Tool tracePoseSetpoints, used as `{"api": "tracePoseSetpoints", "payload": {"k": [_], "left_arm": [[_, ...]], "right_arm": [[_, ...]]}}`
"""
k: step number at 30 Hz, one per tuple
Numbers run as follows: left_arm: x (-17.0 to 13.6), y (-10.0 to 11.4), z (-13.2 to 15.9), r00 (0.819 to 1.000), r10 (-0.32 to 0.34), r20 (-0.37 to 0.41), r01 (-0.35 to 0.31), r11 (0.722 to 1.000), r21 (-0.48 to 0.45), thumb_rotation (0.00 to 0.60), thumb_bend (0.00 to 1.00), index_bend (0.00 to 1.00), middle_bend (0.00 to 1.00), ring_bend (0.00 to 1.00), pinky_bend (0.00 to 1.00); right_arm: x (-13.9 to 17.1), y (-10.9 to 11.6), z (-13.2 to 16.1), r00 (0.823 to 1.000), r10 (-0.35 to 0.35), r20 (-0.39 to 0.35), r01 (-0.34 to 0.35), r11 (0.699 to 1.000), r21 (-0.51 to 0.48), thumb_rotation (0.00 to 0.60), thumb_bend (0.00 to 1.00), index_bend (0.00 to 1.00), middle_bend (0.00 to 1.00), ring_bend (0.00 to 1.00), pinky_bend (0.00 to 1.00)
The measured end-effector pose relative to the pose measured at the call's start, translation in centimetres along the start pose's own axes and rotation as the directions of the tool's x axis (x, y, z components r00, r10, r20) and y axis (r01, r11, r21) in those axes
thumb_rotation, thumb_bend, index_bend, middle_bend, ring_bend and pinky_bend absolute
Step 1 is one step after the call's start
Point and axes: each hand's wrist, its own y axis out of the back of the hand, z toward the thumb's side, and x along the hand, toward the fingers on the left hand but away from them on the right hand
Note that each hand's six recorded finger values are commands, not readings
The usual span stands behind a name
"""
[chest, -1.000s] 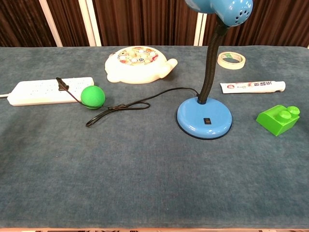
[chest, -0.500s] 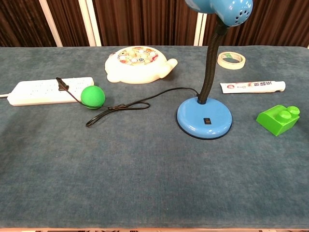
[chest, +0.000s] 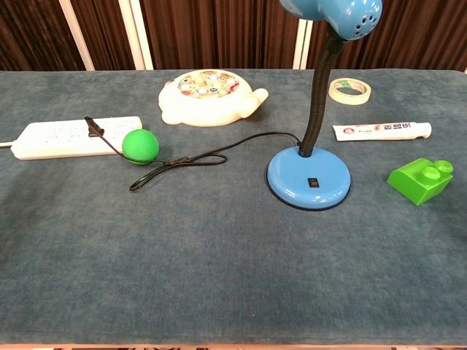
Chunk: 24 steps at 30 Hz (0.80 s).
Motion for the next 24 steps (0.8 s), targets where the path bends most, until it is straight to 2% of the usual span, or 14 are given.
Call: {"api": "tracePoseSetpoints", "payload": {"k": [6,9,13,20,24], "left_arm": [[-0.2,-0.3,0.1,1.0,-0.015,0.003,0.015,1.0,0.002,0.6,0.44,0.13,0.03,0.0,0.0],[-0.3,-0.4,0.1,1.0,-0.025,0.004,0.025,1.0,0.002,0.6,0.44,0.13,0.03,0.0,0.0],[-0.3,-0.4,0.1,1.0,-0.026,0.006,0.026,1.0,0.005,0.6,0.44,0.13,0.03,0.0,0.0],[-0.4,-0.5,0.1,0.999,-0.033,0.005,0.033,0.999,0.004,0.6,0.44,0.13,0.03,0.0,0.0],[-0.4,-0.5,0.1,0.999,-0.033,0.004,0.033,0.999,0.004,0.6,0.44,0.13,0.03,0.0,0.0]], "right_arm": [[-2.3,-2.0,2.6,0.991,0.113,-0.065,-0.113,0.994,0.004,0.6,0.39,0.09,0.67,0.71,0.55],[-4.0,-3.1,4.1,0.985,0.148,-0.084,-0.149,0.989,0.0,0.6,0.44,0.09,0.72,0.76,0.59],[-5.8,-4.8,6.3,0.981,0.169,-0.091,-0.171,0.985,-0.009,0.6,0.48,0.09,0.74,0.78,0.63],[-8.3,-7.9,10.1,0.964,0.246,-0.102,-0.246,0.969,0.005,0.6,0.48,0.09,0.74,0.78,0.7],[-9.1,-8.9,12.5,0.956,0.269,-0.121,-0.27,0.963,0.007,0.6,0.48,0.09,0.74,0.78,0.74]]}}
